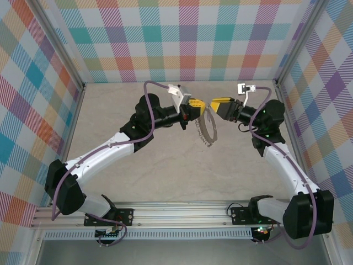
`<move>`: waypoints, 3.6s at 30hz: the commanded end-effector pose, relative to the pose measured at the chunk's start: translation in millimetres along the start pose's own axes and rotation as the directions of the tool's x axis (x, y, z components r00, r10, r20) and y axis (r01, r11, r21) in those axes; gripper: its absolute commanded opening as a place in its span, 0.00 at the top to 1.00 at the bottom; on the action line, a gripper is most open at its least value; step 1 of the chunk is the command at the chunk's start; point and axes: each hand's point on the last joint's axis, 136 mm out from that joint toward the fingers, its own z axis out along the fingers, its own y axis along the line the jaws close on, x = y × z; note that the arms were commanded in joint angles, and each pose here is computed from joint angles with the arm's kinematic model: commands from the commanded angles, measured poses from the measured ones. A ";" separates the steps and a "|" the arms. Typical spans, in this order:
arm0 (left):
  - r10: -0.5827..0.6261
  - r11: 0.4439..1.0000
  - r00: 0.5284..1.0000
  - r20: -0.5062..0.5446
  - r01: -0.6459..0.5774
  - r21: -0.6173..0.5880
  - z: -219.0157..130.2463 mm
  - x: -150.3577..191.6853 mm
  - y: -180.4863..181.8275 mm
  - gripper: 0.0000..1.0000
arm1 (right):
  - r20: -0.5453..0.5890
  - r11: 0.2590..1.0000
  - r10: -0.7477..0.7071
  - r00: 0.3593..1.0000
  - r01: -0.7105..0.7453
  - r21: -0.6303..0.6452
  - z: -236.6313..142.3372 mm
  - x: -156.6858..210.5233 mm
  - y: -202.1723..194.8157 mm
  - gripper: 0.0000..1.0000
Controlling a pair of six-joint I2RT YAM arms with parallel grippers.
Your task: Put the keys on the keyring
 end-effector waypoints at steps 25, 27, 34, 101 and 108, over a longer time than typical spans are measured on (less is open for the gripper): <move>-0.013 1.000 0.997 0.071 0.012 0.013 4.0 -20.0 0.7 1.00 | -0.074 0.996 -0.043 0.996 0.037 -0.087 7.4 11.7 15.0 1.00; -0.021 0.999 0.997 0.068 0.022 -0.027 2.5 -20.5 7.0 1.00 | -0.070 0.996 -0.050 0.996 0.044 -0.075 7.4 10.9 14.4 1.00; -0.038 0.987 0.998 0.059 0.047 -0.157 -13.8 -26.7 30.9 0.80 | -0.116 1.000 -0.023 0.993 0.021 -0.012 7.4 17.9 3.4 1.00; -0.403 0.823 0.785 -0.470 0.535 0.189 11.9 41.8 99.1 0.70 | -0.366 0.986 0.006 0.931 -0.065 -0.151 55.2 9.7 -78.6 1.00; -0.394 0.823 0.784 -0.479 0.533 0.195 12.4 43.4 94.4 0.71 | -0.364 0.987 0.005 0.931 -0.063 -0.148 56.1 8.8 -80.5 1.00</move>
